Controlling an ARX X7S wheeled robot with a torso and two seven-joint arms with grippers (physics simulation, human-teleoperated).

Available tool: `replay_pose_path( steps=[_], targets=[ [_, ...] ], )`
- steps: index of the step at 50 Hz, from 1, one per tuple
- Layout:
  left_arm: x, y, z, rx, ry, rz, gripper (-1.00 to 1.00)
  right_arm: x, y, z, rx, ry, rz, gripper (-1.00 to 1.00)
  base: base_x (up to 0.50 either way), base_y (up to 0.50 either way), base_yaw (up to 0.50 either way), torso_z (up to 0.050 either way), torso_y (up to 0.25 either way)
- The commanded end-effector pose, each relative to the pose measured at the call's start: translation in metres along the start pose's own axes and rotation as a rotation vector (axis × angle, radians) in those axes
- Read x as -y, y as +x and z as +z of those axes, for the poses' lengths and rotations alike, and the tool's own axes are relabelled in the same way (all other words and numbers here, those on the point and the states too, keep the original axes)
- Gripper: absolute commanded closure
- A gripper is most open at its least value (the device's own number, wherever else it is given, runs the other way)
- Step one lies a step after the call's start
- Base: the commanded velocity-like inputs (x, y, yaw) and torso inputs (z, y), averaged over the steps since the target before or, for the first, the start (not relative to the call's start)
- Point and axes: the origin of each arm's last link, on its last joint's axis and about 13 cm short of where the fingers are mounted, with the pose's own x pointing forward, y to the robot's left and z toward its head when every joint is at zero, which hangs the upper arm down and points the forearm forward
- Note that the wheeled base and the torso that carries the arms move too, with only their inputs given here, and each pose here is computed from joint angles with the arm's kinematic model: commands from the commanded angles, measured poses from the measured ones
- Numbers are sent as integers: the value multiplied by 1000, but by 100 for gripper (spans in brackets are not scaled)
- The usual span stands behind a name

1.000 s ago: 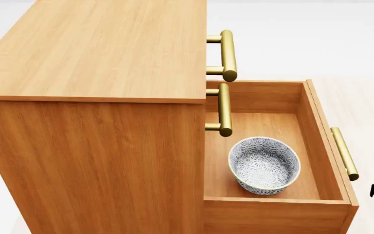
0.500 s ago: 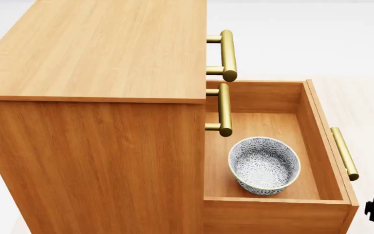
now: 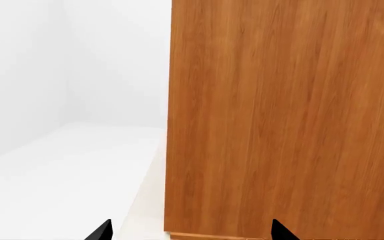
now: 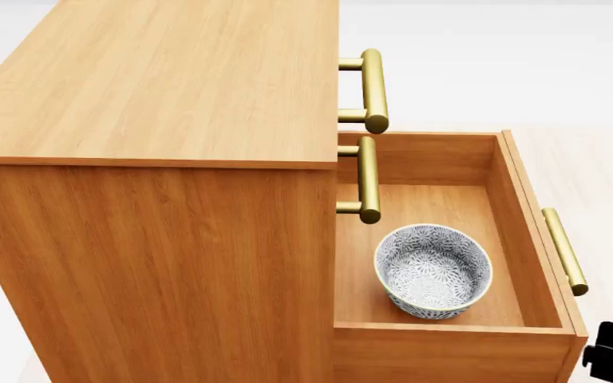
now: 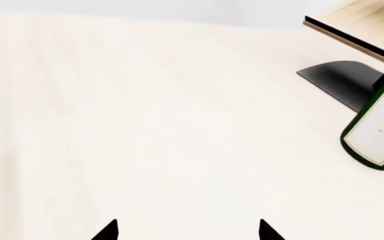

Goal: Put the bowl in the bottom drawer of the cabinet and close it.

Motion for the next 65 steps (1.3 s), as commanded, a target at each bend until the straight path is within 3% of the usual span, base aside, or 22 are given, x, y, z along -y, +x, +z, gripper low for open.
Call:
replay_pose_path(
  steps=[1, 34, 36, 40, 65],
  targets=[
    [0, 0, -5, 0, -1, 1, -100, -9, 0, -4, -20, -5, 23, -100, 0, 0, 0, 0, 0],
    [-1, -1, -6, 1, -4, 4, -100, -30, -8, 5, 41, -34, 166, -100, 0, 0, 0, 0, 0],
    [0, 1, 4, 1, -4, 4, -100, -30, -10, 6, 46, -34, 174, -100, 0, 0, 0, 0, 0],
    [-1, -1, -5, 0, -4, 4, -100, -31, -12, 7, 52, -39, 181, -100, 0, 0, 0, 0, 0],
    [0, 1, 5, 0, -8, 2, -100, -43, -21, -3, 41, -60, 247, -100, 0, 0, 0, 0, 0]
  ],
)
